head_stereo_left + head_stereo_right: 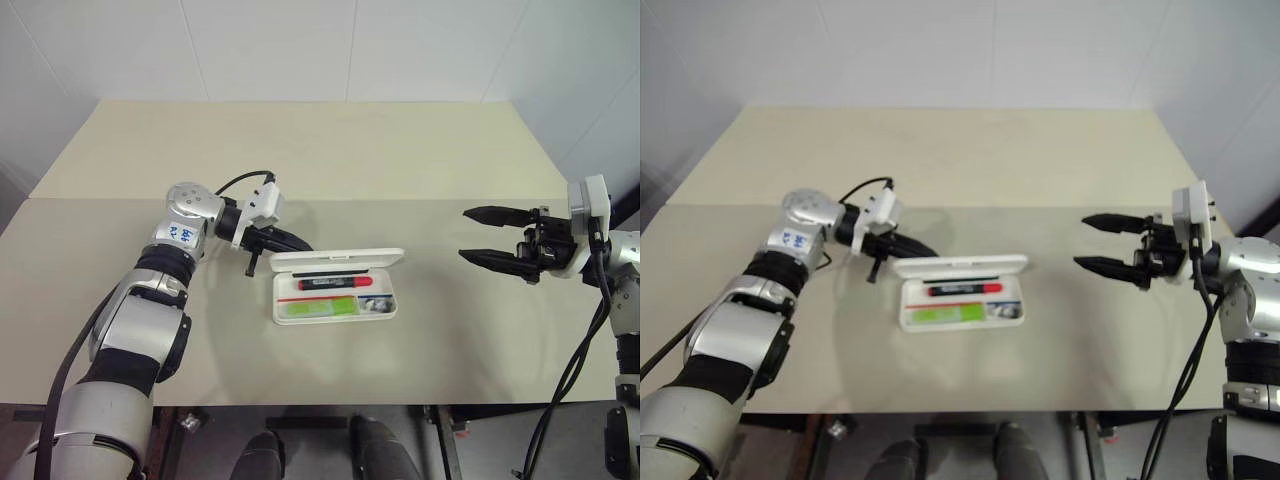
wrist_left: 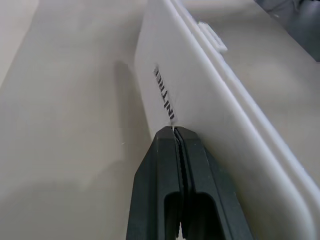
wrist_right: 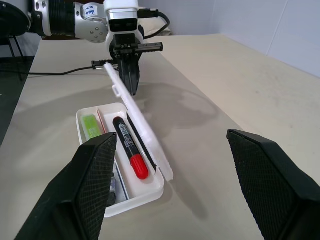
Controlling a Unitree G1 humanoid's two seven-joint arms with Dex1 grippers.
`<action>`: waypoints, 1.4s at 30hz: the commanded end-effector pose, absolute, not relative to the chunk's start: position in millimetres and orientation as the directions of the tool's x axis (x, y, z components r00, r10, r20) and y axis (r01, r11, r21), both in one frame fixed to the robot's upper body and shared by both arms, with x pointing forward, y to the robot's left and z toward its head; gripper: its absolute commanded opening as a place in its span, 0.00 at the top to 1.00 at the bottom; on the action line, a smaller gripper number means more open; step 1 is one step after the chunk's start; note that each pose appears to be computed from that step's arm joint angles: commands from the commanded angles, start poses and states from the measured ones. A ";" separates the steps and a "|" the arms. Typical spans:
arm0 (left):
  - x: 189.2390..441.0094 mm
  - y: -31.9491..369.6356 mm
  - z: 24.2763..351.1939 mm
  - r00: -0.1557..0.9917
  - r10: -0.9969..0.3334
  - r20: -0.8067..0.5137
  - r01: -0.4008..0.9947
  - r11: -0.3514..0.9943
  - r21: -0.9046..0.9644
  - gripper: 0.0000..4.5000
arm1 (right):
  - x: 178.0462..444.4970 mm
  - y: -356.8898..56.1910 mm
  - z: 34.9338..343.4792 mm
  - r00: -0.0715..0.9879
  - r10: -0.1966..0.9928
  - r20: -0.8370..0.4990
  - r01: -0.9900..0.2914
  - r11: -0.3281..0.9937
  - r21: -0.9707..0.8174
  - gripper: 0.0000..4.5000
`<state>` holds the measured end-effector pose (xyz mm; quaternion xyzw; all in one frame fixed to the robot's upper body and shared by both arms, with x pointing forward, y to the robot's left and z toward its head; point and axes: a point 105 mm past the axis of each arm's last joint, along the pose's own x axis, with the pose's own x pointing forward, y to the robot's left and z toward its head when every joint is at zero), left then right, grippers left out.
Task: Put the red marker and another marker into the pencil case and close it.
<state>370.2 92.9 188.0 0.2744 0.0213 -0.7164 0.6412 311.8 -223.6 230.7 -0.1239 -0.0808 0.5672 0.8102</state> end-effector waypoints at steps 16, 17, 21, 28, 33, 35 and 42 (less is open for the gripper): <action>329.5 89.1 156.1 -0.244 -0.780 -0.576 0.844 -0.464 0.270 0.99 | 312.5 -218.7 235.7 0.340 0.941 0.001 -0.887 0.321 -0.331 0.00; 330.9 89.7 153.2 -0.236 -0.770 -0.593 0.847 -0.462 0.262 0.99 | 312.8 -218.5 235.4 0.340 0.940 0.001 -0.887 0.321 -0.331 0.00; 332.6 90.6 143.5 -0.228 -0.727 -0.648 0.837 -0.486 0.251 0.99 | 314.2 -217.5 234.0 0.344 0.939 0.002 -0.886 0.325 -0.330 0.00; 328.9 90.1 123.7 -0.251 -0.640 -0.726 0.795 -0.564 0.223 0.99 | 314.9 -216.9 231.6 0.347 0.938 0.000 -0.886 0.328 -0.327 0.00; 332.8 80.1 129.2 -0.240 -0.683 -0.690 0.792 -0.549 0.268 0.99 | 315.3 -215.2 231.2 0.345 0.939 0.001 -0.886 0.326 -0.329 0.00; 337.0 77.2 138.3 -0.215 -0.732 -0.647 0.803 -0.509 0.309 0.99 | 315.3 -214.5 231.0 0.343 0.939 0.002 -0.887 0.324 -0.329 0.00; 352.4 70.7 187.2 -0.046 -0.950 -0.310 0.850 -0.200 0.487 0.99 | 316.0 -210.9 228.1 0.334 0.942 0.006 -0.891 0.318 -0.324 0.00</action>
